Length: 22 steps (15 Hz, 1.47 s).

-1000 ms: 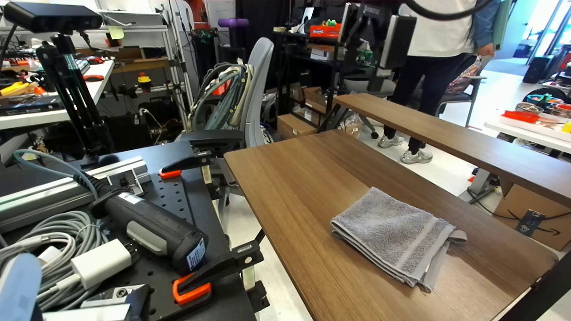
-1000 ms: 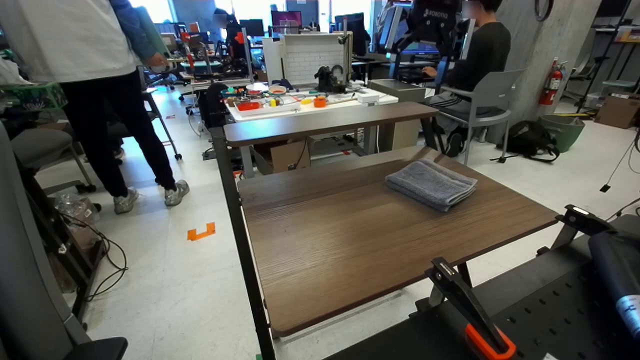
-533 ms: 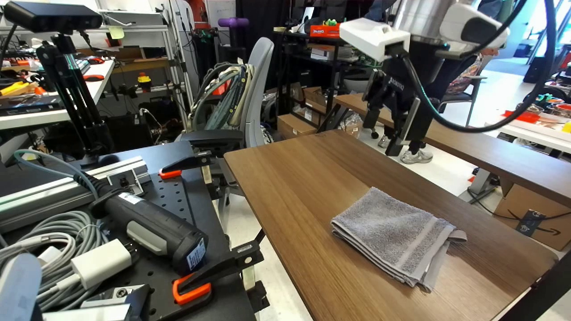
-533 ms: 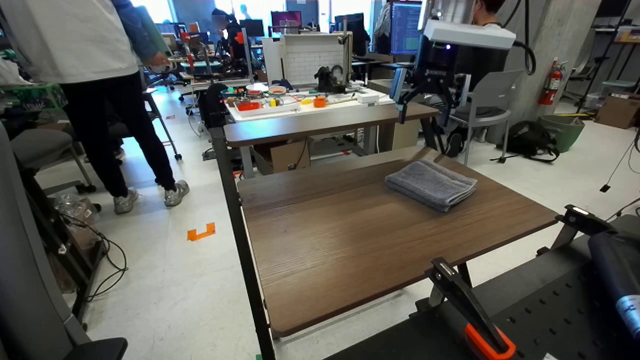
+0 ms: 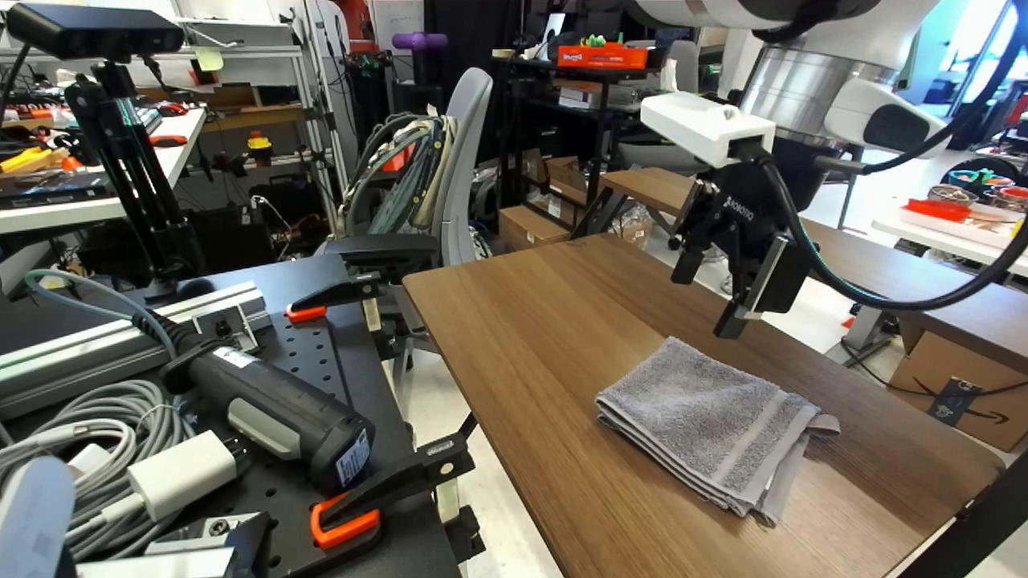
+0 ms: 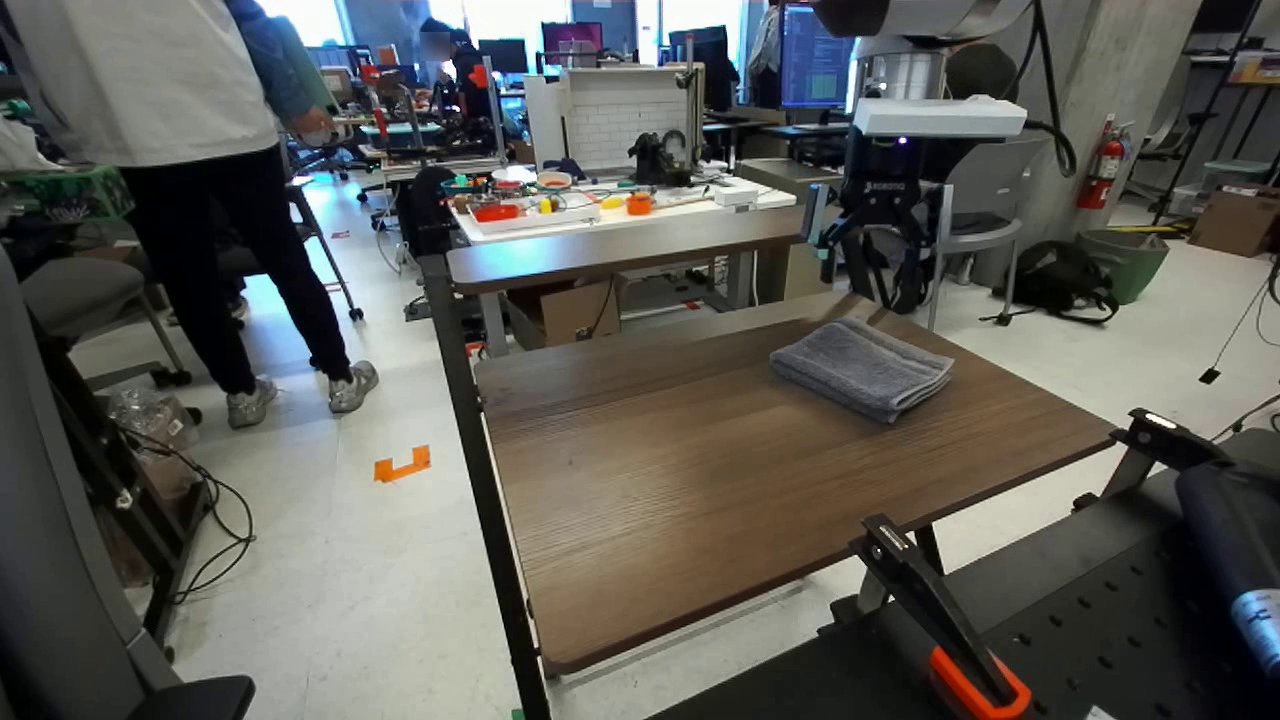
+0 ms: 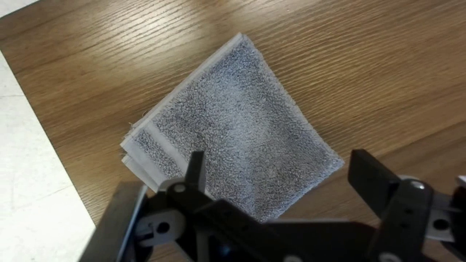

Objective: Slide the grey towel to the left

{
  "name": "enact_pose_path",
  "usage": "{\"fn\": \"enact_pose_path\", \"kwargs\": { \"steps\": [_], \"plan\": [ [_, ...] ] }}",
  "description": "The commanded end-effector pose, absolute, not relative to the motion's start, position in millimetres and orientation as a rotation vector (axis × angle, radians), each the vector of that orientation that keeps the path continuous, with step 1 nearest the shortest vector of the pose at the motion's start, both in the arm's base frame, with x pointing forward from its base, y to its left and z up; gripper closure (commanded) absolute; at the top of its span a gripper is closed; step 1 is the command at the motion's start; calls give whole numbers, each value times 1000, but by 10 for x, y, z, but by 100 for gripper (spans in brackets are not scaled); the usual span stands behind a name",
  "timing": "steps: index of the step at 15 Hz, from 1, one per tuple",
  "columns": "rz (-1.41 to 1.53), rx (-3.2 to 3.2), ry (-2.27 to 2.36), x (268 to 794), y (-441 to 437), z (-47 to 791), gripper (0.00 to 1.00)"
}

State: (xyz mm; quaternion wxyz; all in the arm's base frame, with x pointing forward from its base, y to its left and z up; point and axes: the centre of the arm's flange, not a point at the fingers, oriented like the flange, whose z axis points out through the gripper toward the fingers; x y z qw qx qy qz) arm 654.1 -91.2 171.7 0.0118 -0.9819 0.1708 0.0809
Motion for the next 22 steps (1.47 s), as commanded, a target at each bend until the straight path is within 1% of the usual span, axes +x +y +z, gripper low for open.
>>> {"fn": "enact_pose_path", "kwargs": {
  "steps": [1, 11, 18, 22],
  "plan": [
    [252, -3064, 533, 6549, -909, 1727, 0],
    [273, -3126, 584, 6646, -1037, 1200, 0],
    [103, -3131, 649, 6863, -1142, 682, 0],
    [23, -3175, 535, 6788, -935, 373, 0]
  ]
}}
